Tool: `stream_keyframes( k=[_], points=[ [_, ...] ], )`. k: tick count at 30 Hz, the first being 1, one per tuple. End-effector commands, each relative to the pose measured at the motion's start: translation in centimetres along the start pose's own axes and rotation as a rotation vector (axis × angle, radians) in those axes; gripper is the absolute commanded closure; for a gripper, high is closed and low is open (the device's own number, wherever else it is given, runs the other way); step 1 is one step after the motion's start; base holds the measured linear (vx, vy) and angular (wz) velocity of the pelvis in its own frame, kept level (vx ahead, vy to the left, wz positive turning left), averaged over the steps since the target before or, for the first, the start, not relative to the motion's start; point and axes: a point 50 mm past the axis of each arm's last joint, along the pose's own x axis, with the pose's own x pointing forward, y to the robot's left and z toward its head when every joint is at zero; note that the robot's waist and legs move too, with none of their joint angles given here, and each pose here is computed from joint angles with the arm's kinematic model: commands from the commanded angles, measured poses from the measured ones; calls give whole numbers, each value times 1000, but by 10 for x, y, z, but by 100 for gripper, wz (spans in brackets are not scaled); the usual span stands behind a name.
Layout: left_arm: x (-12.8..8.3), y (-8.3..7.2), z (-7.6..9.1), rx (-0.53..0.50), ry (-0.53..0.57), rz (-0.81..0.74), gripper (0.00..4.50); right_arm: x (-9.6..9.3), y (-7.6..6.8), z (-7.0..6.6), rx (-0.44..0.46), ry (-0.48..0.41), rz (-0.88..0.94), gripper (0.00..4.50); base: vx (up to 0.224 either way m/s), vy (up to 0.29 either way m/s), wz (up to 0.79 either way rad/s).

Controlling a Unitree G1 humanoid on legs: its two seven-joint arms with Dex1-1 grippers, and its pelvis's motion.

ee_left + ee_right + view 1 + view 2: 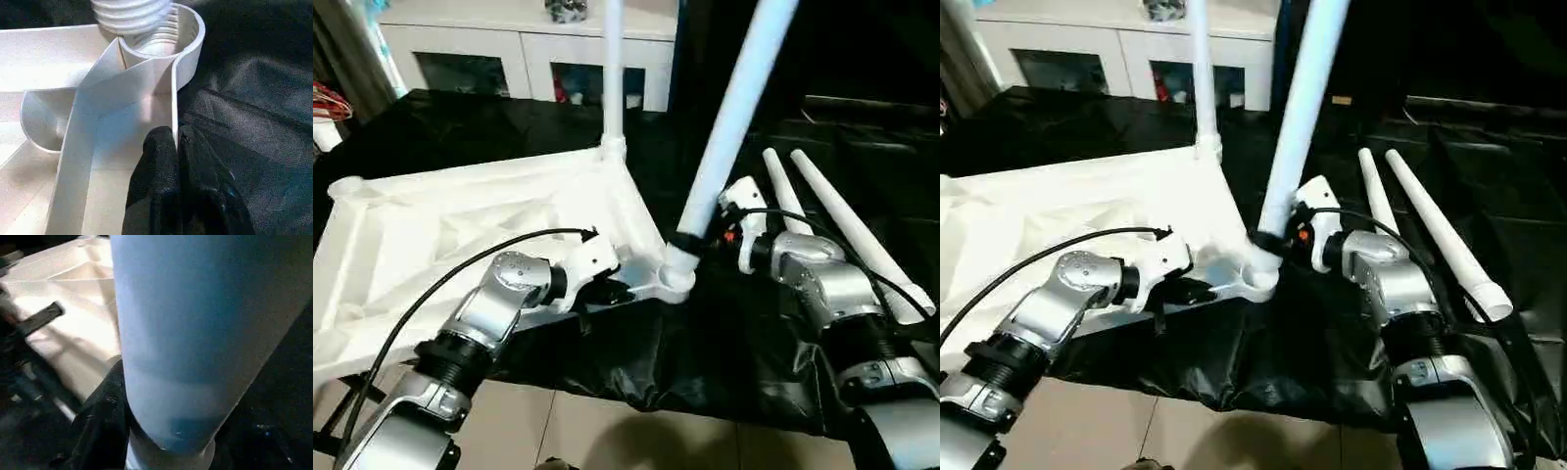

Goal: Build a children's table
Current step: Insert table leg to table base

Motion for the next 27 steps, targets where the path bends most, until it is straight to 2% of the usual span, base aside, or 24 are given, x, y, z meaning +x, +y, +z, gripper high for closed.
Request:
stream_keyframes(
  k=[1,9,16,27],
  points=[
    [0,-1,3,37,-7,-9,450,-2,3,-13,32,62,28,262,0,0,0],
    [-2,3,0,47,6,17,450,-4,8,-8,44,72,64,262,0,0,0],
    [-1,4,1,54,1,24,450,0,14,-11,61,67,76,262,0,0,0],
    [0,5,3,59,0,20,450,-1,16,-18,92,65,52,262,0,0,0]
  ],
)
